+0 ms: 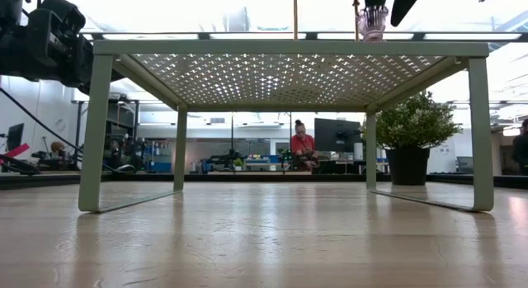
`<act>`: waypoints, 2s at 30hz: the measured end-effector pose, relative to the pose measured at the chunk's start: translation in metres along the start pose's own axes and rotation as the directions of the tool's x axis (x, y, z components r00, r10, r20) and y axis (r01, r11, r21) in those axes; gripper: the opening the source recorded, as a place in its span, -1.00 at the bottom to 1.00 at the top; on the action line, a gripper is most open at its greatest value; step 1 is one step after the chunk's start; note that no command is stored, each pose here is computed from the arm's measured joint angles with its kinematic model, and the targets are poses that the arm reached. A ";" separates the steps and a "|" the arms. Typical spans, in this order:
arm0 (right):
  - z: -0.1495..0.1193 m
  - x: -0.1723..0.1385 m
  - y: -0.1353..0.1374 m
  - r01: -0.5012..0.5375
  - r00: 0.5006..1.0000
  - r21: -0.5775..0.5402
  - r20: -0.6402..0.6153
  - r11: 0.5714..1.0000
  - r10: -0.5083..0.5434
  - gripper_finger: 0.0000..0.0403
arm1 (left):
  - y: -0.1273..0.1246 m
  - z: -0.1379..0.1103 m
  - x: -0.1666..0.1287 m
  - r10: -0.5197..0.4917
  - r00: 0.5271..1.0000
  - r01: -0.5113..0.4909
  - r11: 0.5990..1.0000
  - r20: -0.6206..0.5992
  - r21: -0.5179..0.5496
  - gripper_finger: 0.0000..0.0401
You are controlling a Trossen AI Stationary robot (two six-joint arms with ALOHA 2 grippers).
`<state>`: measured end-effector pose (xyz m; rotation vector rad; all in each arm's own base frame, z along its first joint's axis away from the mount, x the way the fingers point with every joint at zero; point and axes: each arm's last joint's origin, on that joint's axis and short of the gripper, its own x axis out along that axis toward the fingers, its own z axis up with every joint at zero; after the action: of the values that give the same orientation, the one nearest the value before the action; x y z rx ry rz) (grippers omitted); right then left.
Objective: Pick & Place candle stick holders
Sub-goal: Put the top right pink glass candle holder on the shelf, then put the bottom pink glass candle holder on the shelf
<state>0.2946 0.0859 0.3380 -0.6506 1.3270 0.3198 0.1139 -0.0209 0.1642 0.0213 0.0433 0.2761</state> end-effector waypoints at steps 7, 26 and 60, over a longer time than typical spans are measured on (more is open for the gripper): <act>-0.003 -0.013 0.002 -0.001 1.000 0.043 0.004 0.999 0.001 -0.30 | 0.000 0.000 0.000 0.000 1.000 0.000 1.000 0.001 0.000 -0.94; 0.008 -0.060 0.037 -0.009 0.991 0.060 0.132 0.998 0.000 -0.34 | 0.000 0.000 0.000 0.000 1.000 0.000 1.000 0.001 0.000 -0.94; 0.011 -0.020 0.217 -0.248 0.963 0.320 0.182 0.914 0.198 -0.36 | 0.000 0.000 0.000 -0.001 1.000 0.001 1.000 0.000 0.000 -0.94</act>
<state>0.1755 0.2658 0.3033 -0.1791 1.2771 0.3072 0.1139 -0.0209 0.1643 0.0211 0.0429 0.2755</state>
